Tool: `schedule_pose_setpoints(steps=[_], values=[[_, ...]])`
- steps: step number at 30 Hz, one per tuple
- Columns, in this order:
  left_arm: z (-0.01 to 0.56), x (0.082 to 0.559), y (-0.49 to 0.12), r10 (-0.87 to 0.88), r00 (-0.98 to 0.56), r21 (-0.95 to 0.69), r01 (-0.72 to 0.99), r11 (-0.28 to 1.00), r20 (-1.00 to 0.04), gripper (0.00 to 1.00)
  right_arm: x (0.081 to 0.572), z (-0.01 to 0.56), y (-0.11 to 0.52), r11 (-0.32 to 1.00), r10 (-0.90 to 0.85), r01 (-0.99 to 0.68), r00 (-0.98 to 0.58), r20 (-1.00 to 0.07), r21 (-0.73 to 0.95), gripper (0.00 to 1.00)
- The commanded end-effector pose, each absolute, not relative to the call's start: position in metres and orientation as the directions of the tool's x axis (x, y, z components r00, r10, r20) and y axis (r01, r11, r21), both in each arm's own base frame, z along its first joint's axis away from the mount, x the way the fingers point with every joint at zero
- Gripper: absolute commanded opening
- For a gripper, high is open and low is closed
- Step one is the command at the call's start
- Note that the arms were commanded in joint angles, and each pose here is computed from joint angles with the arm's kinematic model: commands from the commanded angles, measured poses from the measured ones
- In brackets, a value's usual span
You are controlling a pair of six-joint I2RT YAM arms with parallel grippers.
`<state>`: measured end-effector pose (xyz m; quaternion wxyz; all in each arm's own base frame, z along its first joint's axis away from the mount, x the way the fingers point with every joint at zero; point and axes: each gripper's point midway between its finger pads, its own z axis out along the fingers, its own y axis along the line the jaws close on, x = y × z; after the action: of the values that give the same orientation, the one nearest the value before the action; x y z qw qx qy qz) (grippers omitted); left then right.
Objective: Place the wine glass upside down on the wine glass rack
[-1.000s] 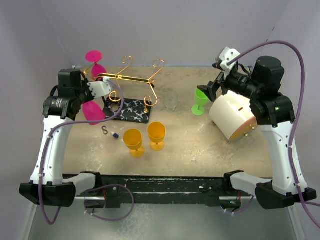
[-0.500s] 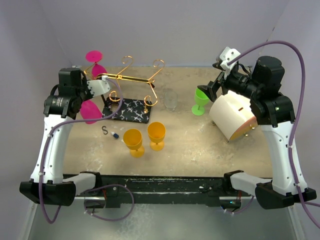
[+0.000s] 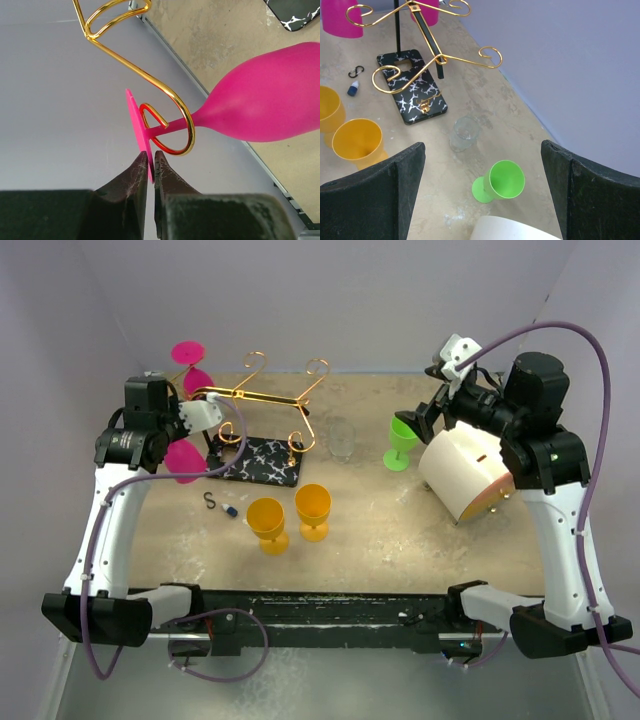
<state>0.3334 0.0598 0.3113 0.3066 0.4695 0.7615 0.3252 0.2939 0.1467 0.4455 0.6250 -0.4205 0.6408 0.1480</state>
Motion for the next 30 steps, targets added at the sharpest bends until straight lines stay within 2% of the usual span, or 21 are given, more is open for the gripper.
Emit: schedule_pose_setpoints(steps=[1,10,18,30], values=[[0.322,0.341,0.059,0.912,-0.366,0.811,0.467,0.353,-0.186,0.13,0.291,0.457,0.148,0.602,-0.331,-0.717,0.177,-0.927,-0.352,1.0],[0.322,0.341,0.061,0.909,-0.373,0.813,0.462,0.354,-0.184,0.21,0.291,0.456,0.147,0.603,-0.331,-0.717,0.174,-0.927,-0.35,1.0],[0.329,0.337,0.065,0.904,-0.388,0.827,0.439,0.353,-0.18,0.35,0.292,0.456,0.147,0.604,-0.33,-0.717,0.173,-0.928,-0.348,1.0],[0.331,0.336,0.073,0.897,-0.419,0.841,0.43,0.33,-0.138,0.38,0.293,0.454,0.146,0.607,-0.33,-0.715,0.17,-0.929,-0.346,1.0]])
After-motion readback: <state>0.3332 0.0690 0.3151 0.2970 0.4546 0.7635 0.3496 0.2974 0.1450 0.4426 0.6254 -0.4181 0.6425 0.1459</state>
